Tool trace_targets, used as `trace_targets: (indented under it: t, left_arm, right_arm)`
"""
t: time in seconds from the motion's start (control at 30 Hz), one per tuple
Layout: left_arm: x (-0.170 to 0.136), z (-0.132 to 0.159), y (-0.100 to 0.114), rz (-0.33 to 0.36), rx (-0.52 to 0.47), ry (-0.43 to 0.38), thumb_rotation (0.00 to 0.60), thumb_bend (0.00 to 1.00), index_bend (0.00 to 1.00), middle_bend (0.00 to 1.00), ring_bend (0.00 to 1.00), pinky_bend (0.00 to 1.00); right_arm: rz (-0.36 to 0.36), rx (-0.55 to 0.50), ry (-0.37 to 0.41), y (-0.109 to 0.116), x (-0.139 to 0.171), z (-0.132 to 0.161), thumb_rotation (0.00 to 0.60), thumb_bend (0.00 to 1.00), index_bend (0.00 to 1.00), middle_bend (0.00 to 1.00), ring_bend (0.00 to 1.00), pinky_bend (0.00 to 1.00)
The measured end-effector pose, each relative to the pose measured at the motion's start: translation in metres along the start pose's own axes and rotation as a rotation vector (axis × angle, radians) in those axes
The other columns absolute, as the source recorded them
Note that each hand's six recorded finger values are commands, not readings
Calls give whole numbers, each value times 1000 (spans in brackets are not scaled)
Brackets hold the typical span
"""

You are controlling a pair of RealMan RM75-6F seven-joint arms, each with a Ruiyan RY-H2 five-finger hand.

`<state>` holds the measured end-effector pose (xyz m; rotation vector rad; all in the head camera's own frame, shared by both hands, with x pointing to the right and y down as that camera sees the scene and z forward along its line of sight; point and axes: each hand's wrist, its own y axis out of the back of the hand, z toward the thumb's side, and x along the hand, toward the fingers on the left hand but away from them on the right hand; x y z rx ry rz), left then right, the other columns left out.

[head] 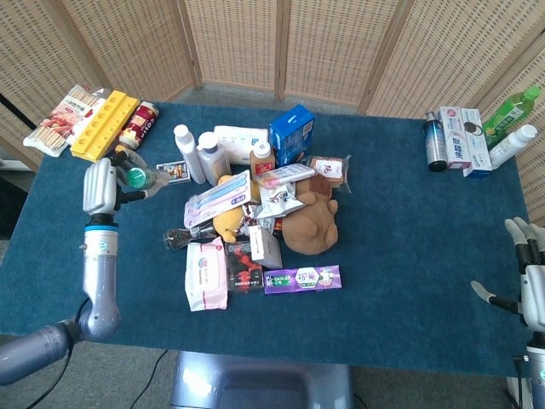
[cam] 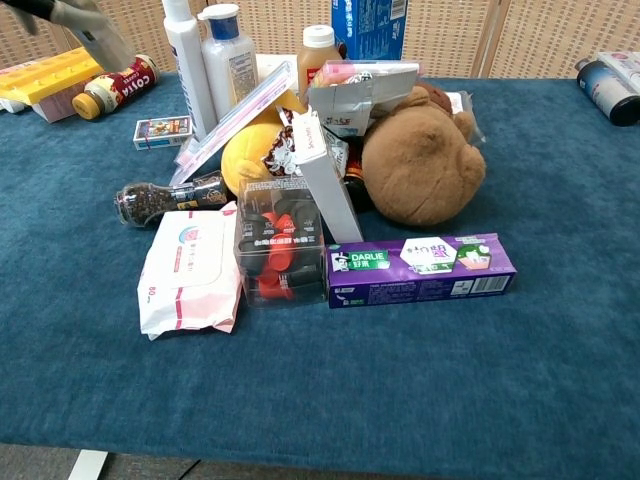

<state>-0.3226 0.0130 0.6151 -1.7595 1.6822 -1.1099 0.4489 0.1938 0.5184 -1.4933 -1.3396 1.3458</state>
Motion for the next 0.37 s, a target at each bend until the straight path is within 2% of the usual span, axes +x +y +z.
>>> trace_targets:
  t: [0.1, 0.37]
  left_arm:
    - [-1, 0, 11, 13, 14, 10, 600, 41, 842, 728, 582, 642]
    - [1, 7, 14, 21, 11, 5, 600, 42, 842, 726, 583, 641]
  right_arm:
    - [2, 0, 1, 0, 0, 0, 600, 0, 0, 0, 0, 0]
    - [-1, -1, 3, 0, 0, 0, 600, 0, 0, 0, 0, 0]
